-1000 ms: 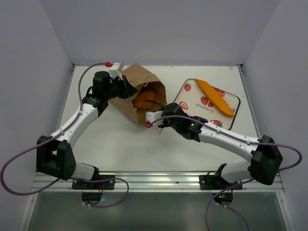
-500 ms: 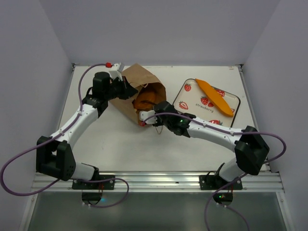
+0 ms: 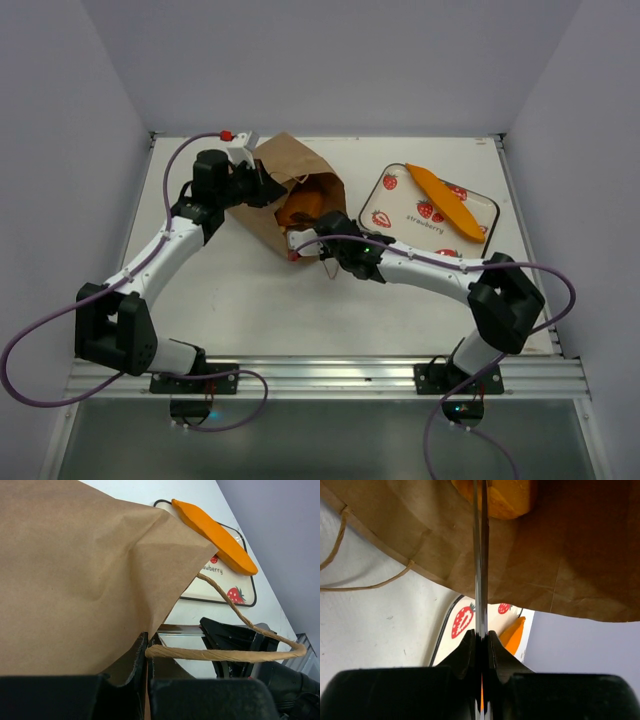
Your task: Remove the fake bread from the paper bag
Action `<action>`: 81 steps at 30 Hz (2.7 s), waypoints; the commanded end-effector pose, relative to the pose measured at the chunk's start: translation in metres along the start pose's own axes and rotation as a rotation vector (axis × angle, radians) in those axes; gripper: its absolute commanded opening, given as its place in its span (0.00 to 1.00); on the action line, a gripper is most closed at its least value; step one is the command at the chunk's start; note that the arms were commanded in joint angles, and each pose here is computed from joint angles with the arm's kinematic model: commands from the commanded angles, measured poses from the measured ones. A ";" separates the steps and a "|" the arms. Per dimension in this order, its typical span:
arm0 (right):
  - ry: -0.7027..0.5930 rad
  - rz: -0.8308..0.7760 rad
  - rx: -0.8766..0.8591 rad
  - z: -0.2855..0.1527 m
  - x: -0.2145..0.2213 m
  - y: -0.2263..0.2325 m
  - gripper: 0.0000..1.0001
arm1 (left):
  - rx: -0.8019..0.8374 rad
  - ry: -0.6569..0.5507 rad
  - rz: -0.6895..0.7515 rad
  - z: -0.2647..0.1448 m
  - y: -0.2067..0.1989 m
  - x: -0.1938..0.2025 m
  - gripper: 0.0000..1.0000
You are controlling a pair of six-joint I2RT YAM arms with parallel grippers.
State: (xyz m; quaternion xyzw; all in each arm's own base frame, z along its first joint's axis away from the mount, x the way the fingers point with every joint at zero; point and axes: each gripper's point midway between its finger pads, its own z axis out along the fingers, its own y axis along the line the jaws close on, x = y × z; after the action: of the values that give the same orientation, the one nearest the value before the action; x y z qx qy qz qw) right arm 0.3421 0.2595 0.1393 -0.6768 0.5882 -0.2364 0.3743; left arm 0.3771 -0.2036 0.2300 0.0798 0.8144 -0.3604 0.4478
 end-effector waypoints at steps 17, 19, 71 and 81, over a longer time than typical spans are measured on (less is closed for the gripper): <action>-0.192 0.229 -0.023 -0.085 0.001 -0.022 0.00 | 0.005 -0.122 0.053 -0.007 -0.001 -0.036 0.02; -0.190 0.228 -0.036 -0.089 0.005 -0.017 0.00 | 0.005 -0.128 0.050 -0.007 -0.001 -0.039 0.03; 0.269 0.773 -0.050 -0.040 0.199 -0.033 0.38 | -0.131 -0.091 0.204 -0.058 0.032 0.019 0.04; 0.251 0.817 -0.048 -0.042 0.201 -0.034 0.52 | -0.151 -0.064 0.204 -0.055 0.044 0.039 0.05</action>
State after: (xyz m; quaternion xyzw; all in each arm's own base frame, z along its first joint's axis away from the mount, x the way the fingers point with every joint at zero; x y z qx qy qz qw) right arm 0.3588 0.0537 0.1441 -0.3892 0.8579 -0.1383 0.3055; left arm 0.3301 -0.1490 0.1876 0.1131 0.8247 -0.2696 0.4842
